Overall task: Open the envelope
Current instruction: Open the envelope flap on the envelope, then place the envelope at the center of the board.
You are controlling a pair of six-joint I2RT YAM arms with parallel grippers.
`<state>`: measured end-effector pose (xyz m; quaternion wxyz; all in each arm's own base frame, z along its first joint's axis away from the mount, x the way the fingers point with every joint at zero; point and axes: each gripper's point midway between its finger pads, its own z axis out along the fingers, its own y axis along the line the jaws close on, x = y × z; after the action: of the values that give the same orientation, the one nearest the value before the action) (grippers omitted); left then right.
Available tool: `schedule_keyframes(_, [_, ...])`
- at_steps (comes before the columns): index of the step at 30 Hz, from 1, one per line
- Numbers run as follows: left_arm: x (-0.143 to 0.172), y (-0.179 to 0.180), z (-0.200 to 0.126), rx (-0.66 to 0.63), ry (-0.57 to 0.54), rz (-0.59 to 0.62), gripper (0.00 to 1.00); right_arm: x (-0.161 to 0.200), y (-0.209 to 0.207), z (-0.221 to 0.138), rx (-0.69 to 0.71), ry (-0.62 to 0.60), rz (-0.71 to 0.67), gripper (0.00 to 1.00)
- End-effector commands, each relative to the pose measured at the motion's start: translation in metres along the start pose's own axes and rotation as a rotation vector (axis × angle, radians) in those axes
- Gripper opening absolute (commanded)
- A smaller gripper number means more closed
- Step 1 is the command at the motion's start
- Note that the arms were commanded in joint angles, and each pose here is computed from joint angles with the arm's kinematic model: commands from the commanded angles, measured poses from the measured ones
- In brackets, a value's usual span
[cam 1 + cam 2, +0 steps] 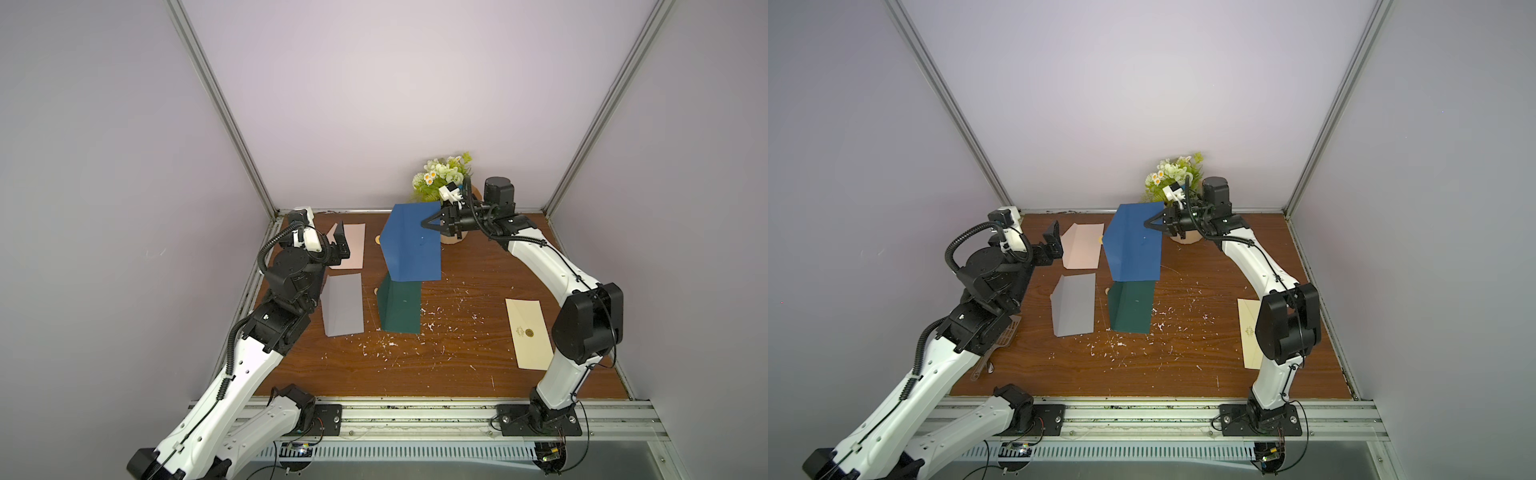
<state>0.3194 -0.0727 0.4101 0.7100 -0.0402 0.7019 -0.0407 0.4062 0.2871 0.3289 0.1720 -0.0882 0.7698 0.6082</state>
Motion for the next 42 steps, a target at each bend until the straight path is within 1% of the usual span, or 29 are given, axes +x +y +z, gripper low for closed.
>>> schedule_keyframes(1, [0.002, 0.008, 0.0, -0.042, 0.017, 0.03, 0.94, 0.029, -0.044, -0.021, 0.192, 0.061, -0.057, 0.0])
schedule_keyframes(4, [-0.001, 0.008, 0.001, -0.045, 0.02, 0.04, 0.95, 0.041, -0.084, -0.032, 0.29, 0.074, -0.022, 0.0])
schedule_keyframes(9, [-0.002, 0.009, 0.001, -0.05, 0.03, 0.053, 0.95, 0.074, -0.161, -0.052, 0.532, 0.144, 0.034, 0.0])
schedule_keyframes(14, [-0.003, 0.008, 0.0, -0.044, 0.039, 0.051, 0.96, 0.087, -0.212, -0.067, 0.645, 0.154, 0.088, 0.0])
schedule_keyframes(19, [-0.007, 0.01, -0.003, -0.049, 0.043, 0.059, 0.96, 0.082, -0.241, -0.074, 0.696, 0.148, 0.11, 0.0])
schedule_keyframes(24, [-0.011, 0.014, -0.007, -0.061, 0.031, 0.054, 0.97, 0.071, -0.275, -0.083, 0.779, 0.137, 0.14, 0.0])
schedule_keyframes(29, [-0.009, 0.015, -0.008, -0.065, 0.033, 0.051, 0.97, 0.038, -0.297, -0.101, 0.849, 0.084, 0.147, 0.0])
schedule_keyframes(33, [-0.004, 0.019, -0.012, -0.075, 0.028, 0.033, 0.97, 0.021, -0.308, -0.116, 0.896, 0.07, 0.147, 0.0])
schedule_keyframes(34, [-0.002, 0.02, -0.013, -0.076, 0.03, 0.03, 0.97, 0.019, -0.31, -0.118, 0.895, 0.066, 0.149, 0.04])
schedule_keyframes(36, [0.001, 0.022, -0.014, -0.082, 0.032, 0.027, 0.97, 0.015, -0.315, -0.121, 0.901, 0.059, 0.158, 0.05])
schedule_keyframes(37, [0.002, 0.022, -0.014, -0.083, 0.033, 0.026, 0.97, 0.014, -0.318, -0.122, 0.909, 0.056, 0.159, 0.07])
schedule_keyframes(40, [0.003, 0.022, -0.013, -0.084, 0.037, 0.031, 0.97, 0.01, -0.324, -0.127, 0.948, 0.054, 0.16, 0.28])
schedule_keyframes(42, [0.004, 0.021, -0.012, -0.085, 0.039, 0.034, 0.97, 0.007, -0.325, -0.133, 0.986, 0.048, 0.158, 0.37])
